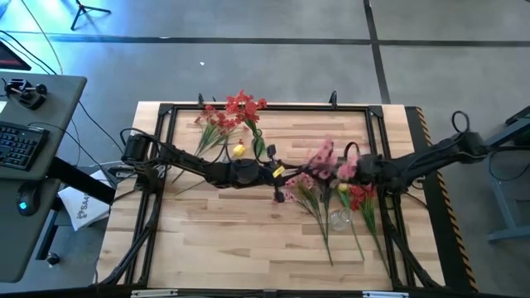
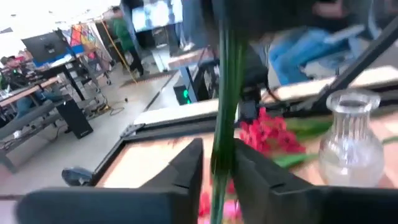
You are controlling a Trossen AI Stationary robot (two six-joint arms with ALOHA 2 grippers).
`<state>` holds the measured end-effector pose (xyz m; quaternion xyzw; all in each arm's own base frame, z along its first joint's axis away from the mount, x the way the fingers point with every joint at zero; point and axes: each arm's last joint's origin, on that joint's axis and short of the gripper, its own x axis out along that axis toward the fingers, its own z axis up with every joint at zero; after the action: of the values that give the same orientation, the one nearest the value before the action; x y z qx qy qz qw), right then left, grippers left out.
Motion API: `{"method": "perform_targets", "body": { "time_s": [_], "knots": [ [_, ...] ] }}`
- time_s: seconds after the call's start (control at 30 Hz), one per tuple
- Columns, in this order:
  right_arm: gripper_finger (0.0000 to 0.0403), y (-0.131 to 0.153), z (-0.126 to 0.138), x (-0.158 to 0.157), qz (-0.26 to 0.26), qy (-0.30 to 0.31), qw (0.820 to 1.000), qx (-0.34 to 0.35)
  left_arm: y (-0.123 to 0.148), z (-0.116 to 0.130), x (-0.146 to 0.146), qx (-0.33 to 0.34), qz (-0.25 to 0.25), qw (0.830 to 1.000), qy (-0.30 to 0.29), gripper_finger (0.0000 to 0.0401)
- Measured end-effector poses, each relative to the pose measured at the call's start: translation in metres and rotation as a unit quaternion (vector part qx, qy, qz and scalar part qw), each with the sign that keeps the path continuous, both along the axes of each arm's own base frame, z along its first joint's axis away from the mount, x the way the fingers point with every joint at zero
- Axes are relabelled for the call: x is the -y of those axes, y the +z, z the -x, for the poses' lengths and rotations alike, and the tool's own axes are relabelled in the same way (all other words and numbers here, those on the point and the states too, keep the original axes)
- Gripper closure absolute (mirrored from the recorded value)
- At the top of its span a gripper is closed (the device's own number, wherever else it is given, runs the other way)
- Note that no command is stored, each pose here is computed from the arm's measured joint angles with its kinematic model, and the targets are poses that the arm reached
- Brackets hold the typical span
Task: Sort flowers into vase by color
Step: Put the left pink flower into the transparent vase
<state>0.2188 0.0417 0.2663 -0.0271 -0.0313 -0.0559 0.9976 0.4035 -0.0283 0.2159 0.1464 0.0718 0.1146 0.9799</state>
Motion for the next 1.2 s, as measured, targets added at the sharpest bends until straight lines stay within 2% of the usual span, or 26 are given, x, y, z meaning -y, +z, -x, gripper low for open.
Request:
{"method": "perform_targets", "body": {
  "time_s": [0.1, 0.23, 0.37, 0.5, 0.6, 0.7, 0.9, 1.2],
  "knots": [
    [0.0391, 0.015, 0.019, -0.005, -0.016, -0.006, 1.000, 0.022, -0.003, 0.003, 0.001, -0.031, -0.006, 0.999, 0.016, 0.0284],
    [0.0398, 0.045, 0.047, -0.011, -0.045, 0.008, 0.999, 0.007, -0.001, 0.011, 0.006, -0.082, -0.019, 0.995, 0.054, 0.0249],
    [0.0400, 0.079, 0.074, -0.017, -0.112, 0.045, 0.991, -0.065, -0.004, 0.024, 0.016, -0.142, -0.023, 0.985, 0.089, 0.0239],
    [0.0400, 0.110, 0.097, -0.022, -0.183, 0.097, 0.966, -0.158, -0.009, 0.034, 0.026, -0.186, -0.020, 0.975, 0.122, 0.0240],
    [0.0401, 0.128, 0.110, -0.025, -0.209, 0.119, 0.950, -0.200, -0.014, 0.040, 0.032, -0.203, -0.015, 0.969, 0.140, 0.0240],
    [0.0401, 0.128, 0.117, -0.027, -0.221, 0.101, 0.945, -0.218, -0.016, 0.044, 0.037, -0.209, -0.016, 0.965, 0.157, 0.0240],
    [0.0402, 0.105, 0.114, -0.036, -0.206, 0.042, 0.955, -0.211, -0.021, 0.050, 0.043, -0.219, -0.030, 0.960, 0.172, 0.0240],
    [0.0402, 0.080, 0.104, -0.047, -0.188, 0.026, 0.957, -0.221, -0.022, 0.050, 0.043, -0.222, -0.027, 0.959, 0.174, 0.0240]
  ]
}}
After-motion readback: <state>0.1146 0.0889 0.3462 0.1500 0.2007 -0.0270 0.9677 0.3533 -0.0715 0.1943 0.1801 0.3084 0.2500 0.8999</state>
